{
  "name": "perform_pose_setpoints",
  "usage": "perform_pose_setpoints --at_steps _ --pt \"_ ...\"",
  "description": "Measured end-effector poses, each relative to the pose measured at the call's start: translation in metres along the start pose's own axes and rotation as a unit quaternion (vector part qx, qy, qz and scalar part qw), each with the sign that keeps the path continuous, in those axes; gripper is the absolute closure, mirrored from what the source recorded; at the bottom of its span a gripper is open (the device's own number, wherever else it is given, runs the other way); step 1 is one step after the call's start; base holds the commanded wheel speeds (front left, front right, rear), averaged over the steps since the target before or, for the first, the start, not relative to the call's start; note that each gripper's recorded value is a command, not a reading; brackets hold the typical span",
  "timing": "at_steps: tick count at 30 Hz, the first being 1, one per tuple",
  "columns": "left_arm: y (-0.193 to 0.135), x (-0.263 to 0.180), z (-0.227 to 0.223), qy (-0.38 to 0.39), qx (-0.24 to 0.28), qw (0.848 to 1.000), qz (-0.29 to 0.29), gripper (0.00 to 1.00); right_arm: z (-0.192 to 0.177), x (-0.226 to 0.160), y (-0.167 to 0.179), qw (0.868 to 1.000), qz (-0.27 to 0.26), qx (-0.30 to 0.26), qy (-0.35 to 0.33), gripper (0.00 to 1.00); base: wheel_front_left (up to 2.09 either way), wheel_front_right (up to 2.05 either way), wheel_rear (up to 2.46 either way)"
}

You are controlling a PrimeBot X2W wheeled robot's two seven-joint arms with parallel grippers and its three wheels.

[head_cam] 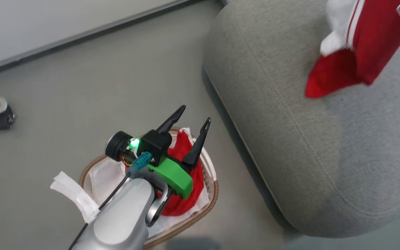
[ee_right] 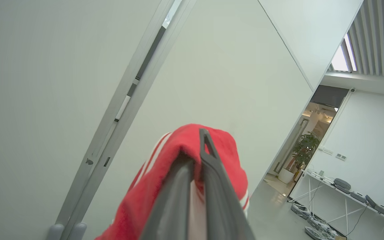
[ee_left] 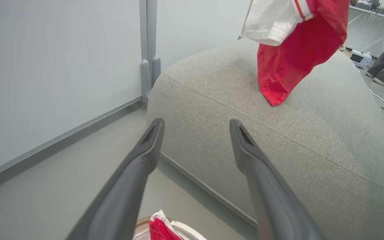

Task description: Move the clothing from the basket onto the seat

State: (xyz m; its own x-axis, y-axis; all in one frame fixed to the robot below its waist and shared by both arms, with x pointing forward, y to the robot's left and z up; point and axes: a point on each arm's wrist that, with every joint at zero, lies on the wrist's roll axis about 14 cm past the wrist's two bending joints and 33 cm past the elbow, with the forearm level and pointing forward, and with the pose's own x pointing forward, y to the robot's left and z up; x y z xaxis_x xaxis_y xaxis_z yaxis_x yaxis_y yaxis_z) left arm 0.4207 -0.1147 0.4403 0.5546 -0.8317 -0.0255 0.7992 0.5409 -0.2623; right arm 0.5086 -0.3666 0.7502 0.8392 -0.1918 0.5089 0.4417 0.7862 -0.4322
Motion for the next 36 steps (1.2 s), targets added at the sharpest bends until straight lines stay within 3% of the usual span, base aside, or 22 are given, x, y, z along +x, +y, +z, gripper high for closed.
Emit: perform_pose_setpoints --at_steps 6,11,19,27,29,30,31,32,36 --pt "0.03 -0.003 -0.014 0.006 -0.01 1.0 0.027 0.0 -0.034 0.029 0.034 0.999 0.021 -0.003 0.024 1.0 0.0 0.0 0.0" --pt "0.053 -0.009 -0.032 0.018 -0.023 0.998 0.05 0.0 -0.088 0.022 0.063 0.997 0.033 0.005 0.076 1.0 0.0 0.0 0.0" --pt "0.077 -0.02 -0.066 0.046 -0.049 0.995 0.078 0.0 -0.207 -0.064 0.132 0.968 0.085 0.027 0.235 1.0 0.0 0.0 0.0" --pt "0.088 -0.023 -0.081 0.057 -0.058 0.993 0.087 0.0 -0.258 -0.133 0.145 0.939 0.1 0.03 0.328 1.0 0.0 0.0 0.0" --pt "0.088 -0.022 -0.081 0.057 -0.058 0.993 0.086 0.0 -0.26 -0.141 0.142 0.937 0.1 0.025 0.334 0.8 0.0 0.0 0.0" --pt "0.088 -0.022 -0.081 0.057 -0.058 0.993 0.085 0.0 -0.261 -0.143 0.14 0.936 0.099 0.024 0.336 0.64 0.0 0.0 0.0" --pt "0.088 -0.021 -0.081 0.056 -0.058 0.993 0.084 0.0 -0.261 -0.147 0.139 0.936 0.099 0.023 0.338 0.4 0.0 0.0 0.0" --pt "0.088 -0.021 -0.081 0.056 -0.057 0.993 0.084 0.0 -0.26 -0.15 0.138 0.935 0.099 0.023 0.339 0.0 0.0 0.0 0.0" --pt "0.086 -0.02 -0.075 0.051 -0.055 0.994 0.082 0.0 -0.256 -0.164 0.134 0.933 0.101 0.022 0.344 0.0 0.0 0.0 0.0"
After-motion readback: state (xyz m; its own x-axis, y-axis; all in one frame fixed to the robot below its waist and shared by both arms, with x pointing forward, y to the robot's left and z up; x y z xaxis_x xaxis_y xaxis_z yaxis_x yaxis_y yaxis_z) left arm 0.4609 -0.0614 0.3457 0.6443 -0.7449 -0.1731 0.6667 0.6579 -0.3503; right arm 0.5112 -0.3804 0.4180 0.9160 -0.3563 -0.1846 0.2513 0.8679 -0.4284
